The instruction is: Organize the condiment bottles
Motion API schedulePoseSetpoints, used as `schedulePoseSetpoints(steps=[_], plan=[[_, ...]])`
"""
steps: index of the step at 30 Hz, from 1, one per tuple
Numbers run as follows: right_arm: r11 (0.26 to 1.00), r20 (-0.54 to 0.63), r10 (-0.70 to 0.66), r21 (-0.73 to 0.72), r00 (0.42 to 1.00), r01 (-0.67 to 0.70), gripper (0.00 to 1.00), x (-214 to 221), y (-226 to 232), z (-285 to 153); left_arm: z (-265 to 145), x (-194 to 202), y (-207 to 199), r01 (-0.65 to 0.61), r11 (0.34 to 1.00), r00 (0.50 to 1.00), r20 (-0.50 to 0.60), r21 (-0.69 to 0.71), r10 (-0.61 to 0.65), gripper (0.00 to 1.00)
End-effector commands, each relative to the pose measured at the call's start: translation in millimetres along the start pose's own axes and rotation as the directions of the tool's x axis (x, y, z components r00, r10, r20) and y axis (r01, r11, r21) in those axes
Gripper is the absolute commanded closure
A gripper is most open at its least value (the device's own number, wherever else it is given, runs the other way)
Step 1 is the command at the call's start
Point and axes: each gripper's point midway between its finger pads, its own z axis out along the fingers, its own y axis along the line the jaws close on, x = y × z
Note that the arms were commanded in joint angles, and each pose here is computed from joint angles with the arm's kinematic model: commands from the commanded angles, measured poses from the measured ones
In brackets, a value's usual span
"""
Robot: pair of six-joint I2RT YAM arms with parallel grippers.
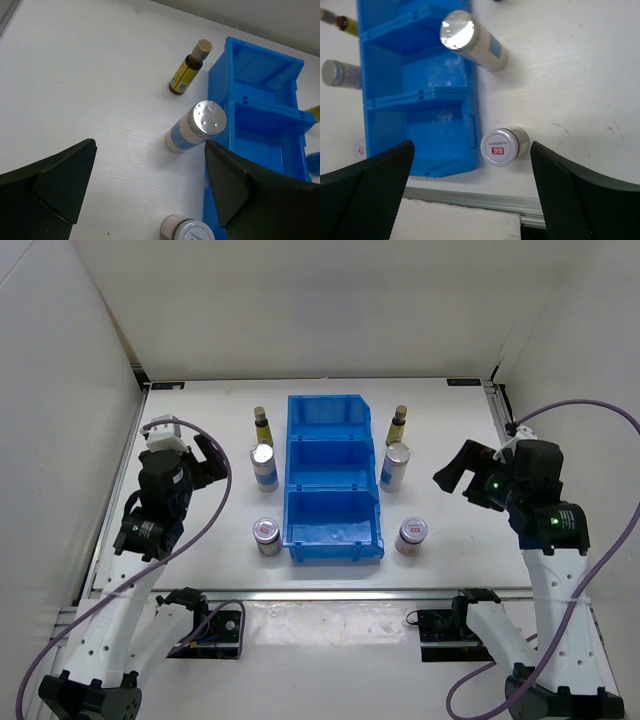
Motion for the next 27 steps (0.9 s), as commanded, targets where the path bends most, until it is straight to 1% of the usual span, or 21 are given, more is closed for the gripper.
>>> schedulePoseSetpoints(steps=[1,2,3,5,6,7,8,9,12,17,18,20,21,23,24,25,27], plan=[[0.978,-0.036,0.136,0.167,0.99,-0.128,0.0,9,-24,5,-2,-2,-8,0.026,0.999,1.0,-0.003,0.038,-0.026,0.0],[0.983,-0.107,0.142,0.13,0.984,-0.128,0.0,20,-18,13,-5,-4,-8,0.029,0.999,1.0,0.007,0.042,-0.029,0.0],[0.986,-0.153,0.141,0.11,0.978,-0.125,0.0,27,-16,19,-8,-9,-6,0.034,0.999,0.999,0.029,0.034,-0.035,0.0],[0.987,-0.277,0.153,0.092,0.949,-0.132,0.0,46,-14,30,-12,-12,1,0.039,0.999,0.998,0.054,0.004,-0.039,0.0],[0.989,-0.299,0.146,0.077,0.943,-0.128,0.0,49,-10,31,-14,-11,5,0.04,0.999,0.997,0.062,-0.008,-0.04,0.0],[0.986,-0.332,0.16,0.097,0.93,-0.135,0.0,62,-16,35,-19,-16,7,0.047,0.999,0.995,0.085,-0.013,-0.046,0.0],[0.991,-0.318,0.127,0.069,0.94,-0.11,0.0,62,-14,39,-19,-15,12,0.056,0.998,0.995,0.087,-0.04,-0.052,0.0],[0.993,-0.332,0.116,0.062,0.936,-0.102,0.0,67,-12,41,-18,-12,15,0.054,0.997,0.995,0.083,-0.053,-0.049,0.0],[0.99,-0.332,0.117,0.118,0.936,-0.081,0.0,78,-24,45,-16,-9,18,0.058,0.995,0.996,0.074,-0.076,-0.052,0.0],[0.972,-0.407,0.135,0.232,0.903,-0.041,0.0,105,-37,61,-14,-7,16,0.054,0.996,0.997,0.062,-0.07,-0.05,0.0],[0.969,-0.404,0.134,0.244,0.905,-0.035,0.0,105,-37,64,-14,-7,16,0.054,0.996,0.997,0.062,-0.07,-0.05,0.0],[0.964,-0.434,0.133,0.264,0.891,-0.016,0.0,117,-33,72,-14,-7,16,0.054,0.996,0.997,0.062,-0.07,-0.05,0.0],[0.952,-0.435,0.131,0.304,0.891,0.009,0.0,122,-39,75,-12,-5,16,0.051,0.996,0.997,0.054,-0.073,-0.047,0.0],[0.936,-0.475,0.119,0.347,0.872,0.061,0.0,137,-42,82,-12,-5,16,0.051,0.996,0.997,0.053,-0.073,-0.047,0.0],[0.924,-0.47,0.133,0.378,0.873,0.062,0.0,140,-44,85,-12,-5,16,0.051,0.996,0.997,0.053,-0.073,-0.047,0.0],[0.906,-0.473,0.118,0.411,0.873,0.1,0.0,143,-49,89,-12,-5,16,0.051,0.996,0.997,0.053,-0.073,-0.047,0.0],[0.895,-0.489,0.123,0.431,0.863,0.117,0.0,151,-53,90,-12,-5,16,0.051,0.996,0.997,0.053,-0.073,-0.047,0.0]])
